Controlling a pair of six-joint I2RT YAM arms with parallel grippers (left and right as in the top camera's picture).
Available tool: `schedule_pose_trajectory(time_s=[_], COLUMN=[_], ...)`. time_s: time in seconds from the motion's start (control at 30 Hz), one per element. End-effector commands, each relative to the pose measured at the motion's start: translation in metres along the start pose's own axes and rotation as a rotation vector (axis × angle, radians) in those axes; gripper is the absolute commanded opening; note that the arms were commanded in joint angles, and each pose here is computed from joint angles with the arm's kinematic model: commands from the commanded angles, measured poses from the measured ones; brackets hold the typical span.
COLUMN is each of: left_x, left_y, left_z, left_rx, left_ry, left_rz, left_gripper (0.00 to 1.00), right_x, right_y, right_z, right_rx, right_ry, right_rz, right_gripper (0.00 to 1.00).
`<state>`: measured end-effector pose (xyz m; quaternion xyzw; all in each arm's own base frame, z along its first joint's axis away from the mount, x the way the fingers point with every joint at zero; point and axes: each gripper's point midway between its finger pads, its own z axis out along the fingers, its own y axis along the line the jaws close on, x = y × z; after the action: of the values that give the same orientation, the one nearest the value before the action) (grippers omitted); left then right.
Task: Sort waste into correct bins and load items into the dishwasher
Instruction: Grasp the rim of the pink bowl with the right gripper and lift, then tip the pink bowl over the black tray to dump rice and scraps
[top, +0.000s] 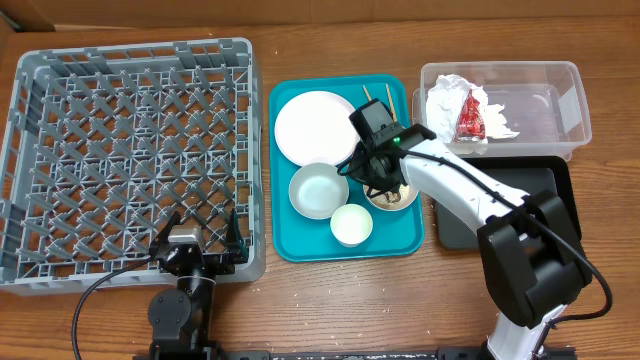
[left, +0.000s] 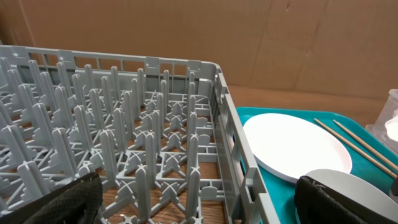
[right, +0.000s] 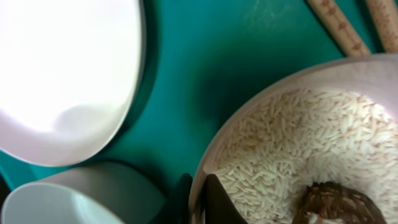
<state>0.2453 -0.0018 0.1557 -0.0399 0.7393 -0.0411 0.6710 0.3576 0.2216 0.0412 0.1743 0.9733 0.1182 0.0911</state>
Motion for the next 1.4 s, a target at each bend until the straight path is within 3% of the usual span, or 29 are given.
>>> schedule_pose_trajectory(time_s=[0.0, 0.37, 0.63, 1.07, 1.37], left_x=[0.001, 0.001, 0.001, 0.001, 0.001], left_y=[-0.002, -0.002, -0.002, -0.002, -0.002], left_z=[0.0, 0.0, 0.0, 0.0, 0.0], left_rx=[0.007, 0.007, 0.007, 0.007, 0.007], left_ry=[-0.005, -0.005, -0.005, -0.005, -0.005], left_rz=[0.019, 0.019, 0.019, 0.019, 0.019], left_gripper=[1.0, 1.0, 1.0, 1.0, 1.0], right_x=[0.0, 0.004, -0.003, -0.019, -0.026], right_y=[0.018, 0.016, -0.027, -0.088, -0.105], right_z=[-0.028, -0.143, -0.197, -0.167, -0.164], right_rx=[-0.056, -0.119, -0.112, -0.2, -0.551], right_ry=[0.025, -0.033, -0.094, -0.006, -0.004], right_rz=[-0.044, -0.165, -0.256, -0.33, -0.325], right_gripper=[0.04, 0.04, 0.04, 0.04, 0.04])
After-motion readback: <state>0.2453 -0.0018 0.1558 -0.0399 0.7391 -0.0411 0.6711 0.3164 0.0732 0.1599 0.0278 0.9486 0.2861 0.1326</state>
